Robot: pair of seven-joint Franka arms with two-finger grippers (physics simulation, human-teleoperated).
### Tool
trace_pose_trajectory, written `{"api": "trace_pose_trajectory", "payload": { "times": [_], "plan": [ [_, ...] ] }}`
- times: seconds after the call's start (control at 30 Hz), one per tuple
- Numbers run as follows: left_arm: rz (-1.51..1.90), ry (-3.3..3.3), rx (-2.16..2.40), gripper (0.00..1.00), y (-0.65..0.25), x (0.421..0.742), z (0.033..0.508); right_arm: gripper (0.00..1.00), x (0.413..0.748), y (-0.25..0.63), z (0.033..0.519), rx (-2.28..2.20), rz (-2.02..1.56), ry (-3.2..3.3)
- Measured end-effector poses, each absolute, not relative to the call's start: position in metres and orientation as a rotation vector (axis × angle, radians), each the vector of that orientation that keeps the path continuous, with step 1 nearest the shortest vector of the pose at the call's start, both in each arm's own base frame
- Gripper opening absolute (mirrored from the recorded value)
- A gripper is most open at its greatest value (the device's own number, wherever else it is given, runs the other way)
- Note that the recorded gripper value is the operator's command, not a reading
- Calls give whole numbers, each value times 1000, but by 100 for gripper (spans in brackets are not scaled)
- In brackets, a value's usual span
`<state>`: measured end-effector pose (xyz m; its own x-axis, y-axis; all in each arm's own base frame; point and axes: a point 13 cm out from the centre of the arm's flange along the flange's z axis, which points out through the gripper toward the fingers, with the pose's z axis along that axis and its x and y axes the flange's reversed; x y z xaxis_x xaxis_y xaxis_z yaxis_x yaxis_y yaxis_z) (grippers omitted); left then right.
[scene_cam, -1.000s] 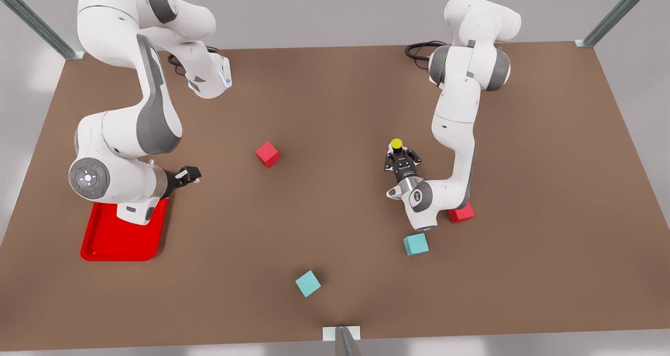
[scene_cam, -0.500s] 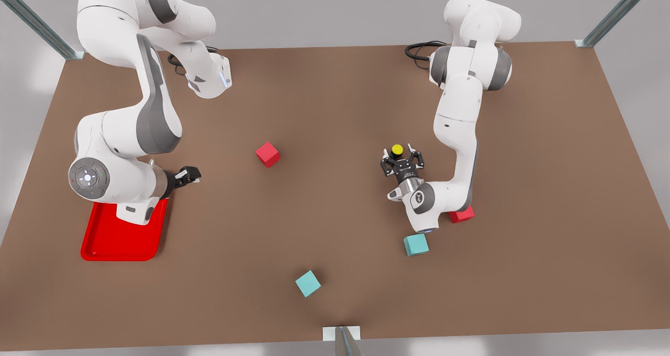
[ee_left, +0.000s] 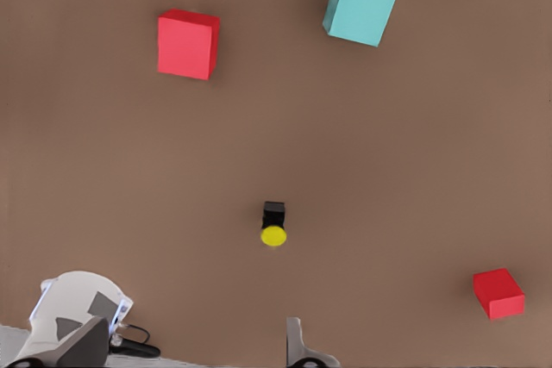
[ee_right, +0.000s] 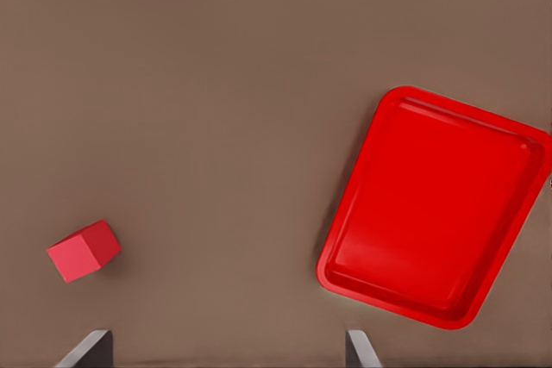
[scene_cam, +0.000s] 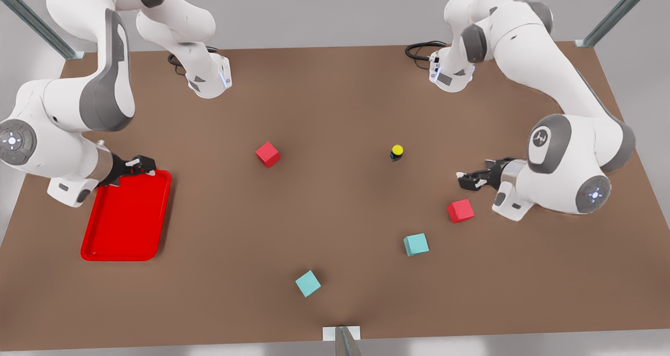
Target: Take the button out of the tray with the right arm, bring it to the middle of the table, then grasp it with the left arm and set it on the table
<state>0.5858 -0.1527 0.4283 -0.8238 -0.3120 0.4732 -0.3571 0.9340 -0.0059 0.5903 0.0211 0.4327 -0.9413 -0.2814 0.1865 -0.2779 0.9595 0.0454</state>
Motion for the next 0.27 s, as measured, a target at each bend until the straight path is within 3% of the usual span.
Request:
{"api": "trace_pose_trajectory", "payload": {
  "times": [0.07, 0.13, 0.27],
  "plan": [
    [155, -2686, 306, 100, -157, 542, 489, 100, 589, 21, 432, 407, -18, -2920],
    [94, -2712, 228, 100, -137, 489, 494, 100, 590, 21, 432, 394, -12, -2922],
    [-66, -2808, 154, 100, -118, 497, 464, 100, 590, 21, 431, 368, -6, -2926]
  ]
}}
